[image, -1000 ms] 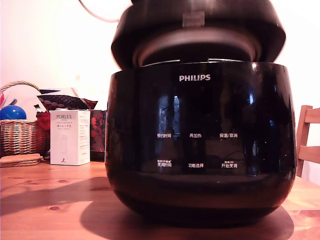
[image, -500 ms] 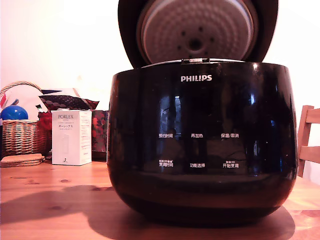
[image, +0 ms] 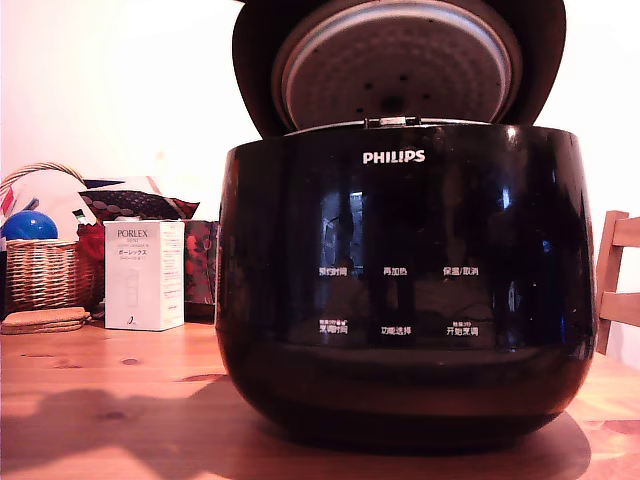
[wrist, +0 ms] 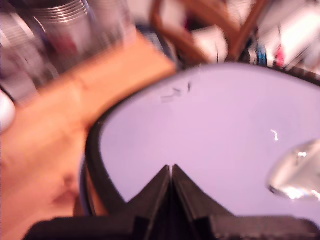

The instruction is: Close the rice cooker by pressing the lid down with medium force

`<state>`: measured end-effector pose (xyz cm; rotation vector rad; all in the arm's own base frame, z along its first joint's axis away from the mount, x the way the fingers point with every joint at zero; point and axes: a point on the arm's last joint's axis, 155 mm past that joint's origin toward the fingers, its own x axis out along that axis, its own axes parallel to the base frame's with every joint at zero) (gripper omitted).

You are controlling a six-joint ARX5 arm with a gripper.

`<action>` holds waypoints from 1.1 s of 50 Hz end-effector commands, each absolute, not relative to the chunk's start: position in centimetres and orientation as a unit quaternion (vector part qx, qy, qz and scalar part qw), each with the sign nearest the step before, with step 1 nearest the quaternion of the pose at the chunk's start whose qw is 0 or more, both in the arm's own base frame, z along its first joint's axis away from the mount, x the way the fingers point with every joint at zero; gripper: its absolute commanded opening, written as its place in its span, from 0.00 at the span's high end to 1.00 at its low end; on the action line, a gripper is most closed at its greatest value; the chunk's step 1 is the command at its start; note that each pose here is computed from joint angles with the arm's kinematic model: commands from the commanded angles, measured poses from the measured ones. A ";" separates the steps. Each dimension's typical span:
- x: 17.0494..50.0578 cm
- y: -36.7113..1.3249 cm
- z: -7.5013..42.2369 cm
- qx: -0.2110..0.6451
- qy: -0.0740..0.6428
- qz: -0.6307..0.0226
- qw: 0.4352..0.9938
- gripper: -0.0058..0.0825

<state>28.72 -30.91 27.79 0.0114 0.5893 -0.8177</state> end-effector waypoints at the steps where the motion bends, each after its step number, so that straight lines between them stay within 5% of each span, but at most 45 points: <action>1: 28.3 -31.5 25.2 0.012 0.305 -0.392 0.868 0.96; 55: 29.3 -33.0 21.0 0.054 0.193 -0.386 0.901 0.96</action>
